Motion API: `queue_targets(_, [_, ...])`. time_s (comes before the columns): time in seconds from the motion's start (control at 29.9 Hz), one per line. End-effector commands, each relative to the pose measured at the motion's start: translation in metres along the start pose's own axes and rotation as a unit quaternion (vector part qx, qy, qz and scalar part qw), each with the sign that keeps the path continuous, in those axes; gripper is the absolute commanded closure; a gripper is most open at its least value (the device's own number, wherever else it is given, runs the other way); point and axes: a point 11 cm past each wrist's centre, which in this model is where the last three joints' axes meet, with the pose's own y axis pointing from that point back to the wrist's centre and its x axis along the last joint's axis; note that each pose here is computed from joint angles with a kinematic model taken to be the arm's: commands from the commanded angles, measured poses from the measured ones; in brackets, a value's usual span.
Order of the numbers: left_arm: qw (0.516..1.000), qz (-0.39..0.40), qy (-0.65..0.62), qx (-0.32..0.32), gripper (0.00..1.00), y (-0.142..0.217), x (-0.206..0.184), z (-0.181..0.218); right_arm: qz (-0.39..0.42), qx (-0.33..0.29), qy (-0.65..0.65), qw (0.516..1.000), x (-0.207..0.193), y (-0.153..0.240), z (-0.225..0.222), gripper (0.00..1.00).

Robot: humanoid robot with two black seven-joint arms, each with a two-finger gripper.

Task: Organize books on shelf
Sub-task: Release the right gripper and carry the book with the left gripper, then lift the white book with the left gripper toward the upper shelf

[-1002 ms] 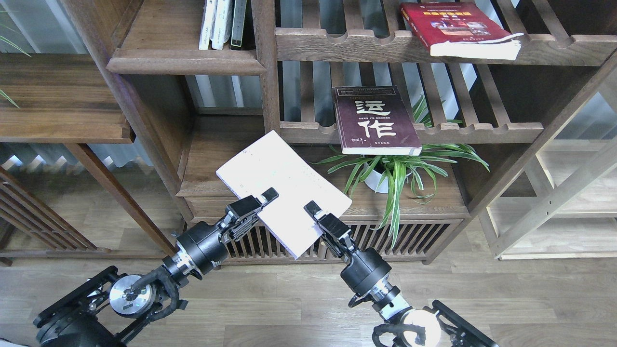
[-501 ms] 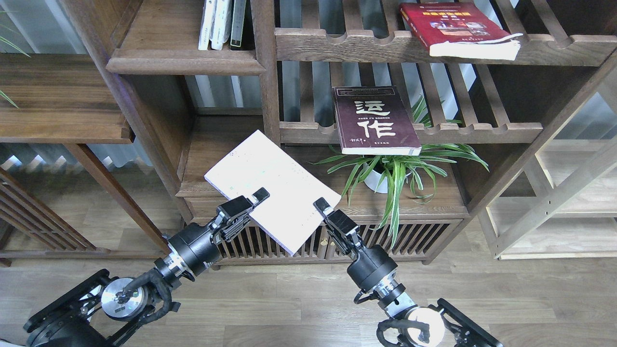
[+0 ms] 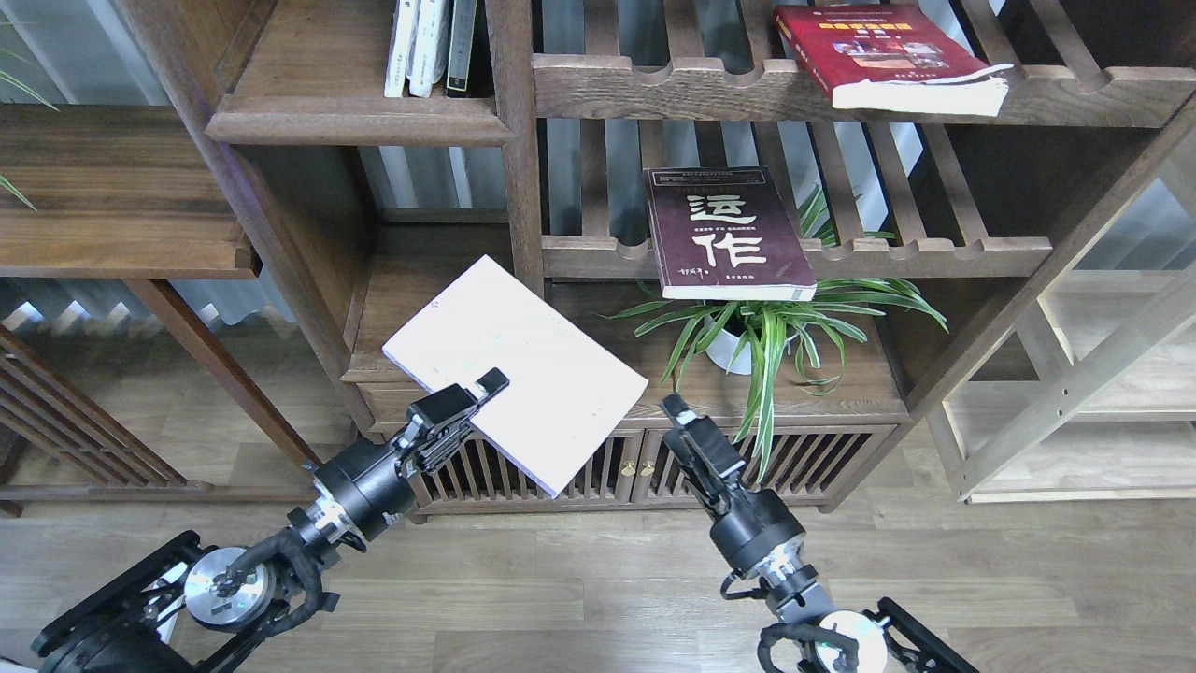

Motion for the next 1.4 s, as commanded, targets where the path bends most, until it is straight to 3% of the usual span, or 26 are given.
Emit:
queue_targets(0.0, [1.000,0.004,0.000,-0.001,0.99,0.003,0.002,0.001,0.007,0.009,-0.003,1.000,0.004,0.004,-0.003,0.01])
queue_targets(0.23, [1.000,0.006,-0.007,-0.006,0.99,0.009,0.001,0.008,0.022,0.012,-0.001,1.000,0.013,0.009,-0.004,0.01])
queue_targets(0.63, [0.999,-0.010,-0.044,-0.001,0.99,0.029,-0.022,0.024,0.132,0.054,0.002,0.990,0.076,0.048,-0.029,0.01])
queue_targets(1.07, [0.958,0.062,-0.279,-0.027,0.99,0.066,-0.028,0.092,0.135,0.066,-0.002,0.989,0.078,0.051,-0.033,0.01])
queue_targets(1.37, [0.928,0.069,-0.367,-0.008,0.99,0.081,-0.059,0.097,0.135,0.066,-0.003,0.989,0.078,0.051,-0.033,0.01])
